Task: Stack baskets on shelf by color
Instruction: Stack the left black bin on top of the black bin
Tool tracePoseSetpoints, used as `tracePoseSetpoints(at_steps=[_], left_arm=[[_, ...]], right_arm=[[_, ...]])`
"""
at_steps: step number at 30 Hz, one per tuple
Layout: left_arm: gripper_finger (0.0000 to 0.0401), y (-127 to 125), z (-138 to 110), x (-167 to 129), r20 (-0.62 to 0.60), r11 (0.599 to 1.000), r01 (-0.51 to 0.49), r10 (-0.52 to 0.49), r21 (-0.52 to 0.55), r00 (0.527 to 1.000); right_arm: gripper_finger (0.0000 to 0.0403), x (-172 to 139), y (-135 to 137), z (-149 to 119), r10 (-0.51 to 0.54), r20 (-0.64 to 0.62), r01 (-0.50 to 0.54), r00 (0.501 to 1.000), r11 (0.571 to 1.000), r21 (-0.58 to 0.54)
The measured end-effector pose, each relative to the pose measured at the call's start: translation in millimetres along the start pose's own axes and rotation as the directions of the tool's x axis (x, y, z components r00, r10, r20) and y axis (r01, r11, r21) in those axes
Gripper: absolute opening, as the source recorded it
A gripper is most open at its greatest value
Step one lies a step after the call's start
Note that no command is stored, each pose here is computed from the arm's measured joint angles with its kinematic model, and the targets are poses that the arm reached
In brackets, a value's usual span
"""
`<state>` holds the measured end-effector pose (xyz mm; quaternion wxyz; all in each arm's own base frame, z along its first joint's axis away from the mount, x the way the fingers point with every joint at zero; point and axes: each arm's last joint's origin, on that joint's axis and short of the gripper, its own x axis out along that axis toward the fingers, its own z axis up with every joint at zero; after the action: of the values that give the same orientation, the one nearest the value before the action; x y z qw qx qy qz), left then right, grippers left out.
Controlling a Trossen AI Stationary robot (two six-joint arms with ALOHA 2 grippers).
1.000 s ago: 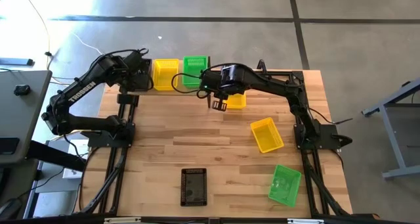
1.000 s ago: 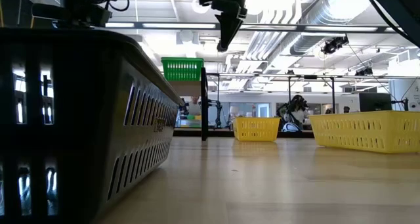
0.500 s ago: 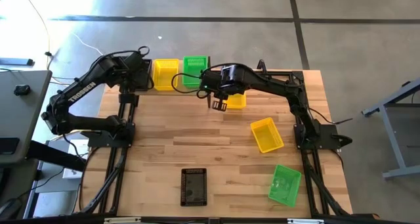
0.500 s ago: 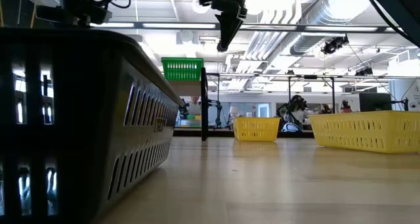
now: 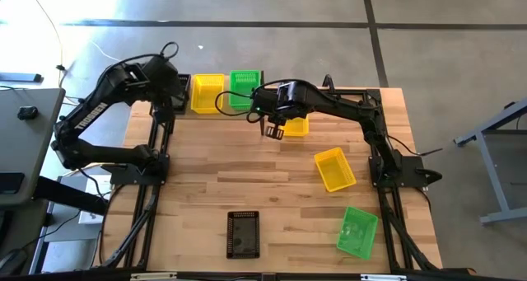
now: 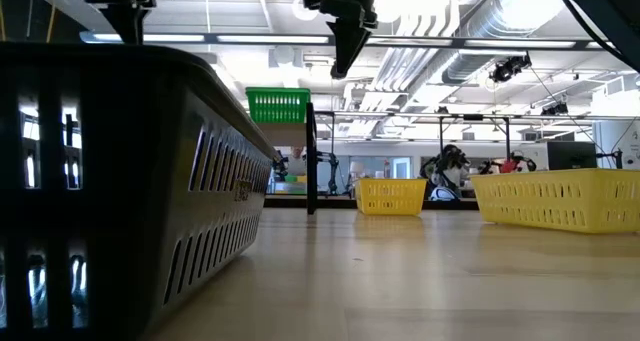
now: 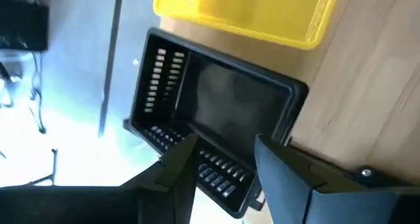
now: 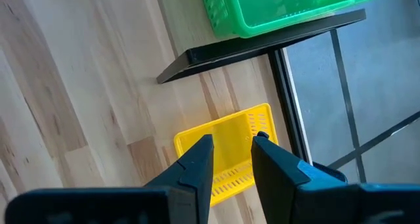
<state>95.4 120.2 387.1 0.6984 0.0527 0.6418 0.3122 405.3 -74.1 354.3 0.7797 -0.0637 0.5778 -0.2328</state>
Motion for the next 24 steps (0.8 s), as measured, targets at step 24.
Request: tracePoseSetpoints(at_steps=[24], left_arm=[[0.0135,5.7,15.8,31.2,-0.131,0.803,0.072,-0.184,-0.591,0.974]], right_arm=[[0.009,0.0,0.0,0.0,0.0,0.0,0.0,1.0,1.0,0.001]])
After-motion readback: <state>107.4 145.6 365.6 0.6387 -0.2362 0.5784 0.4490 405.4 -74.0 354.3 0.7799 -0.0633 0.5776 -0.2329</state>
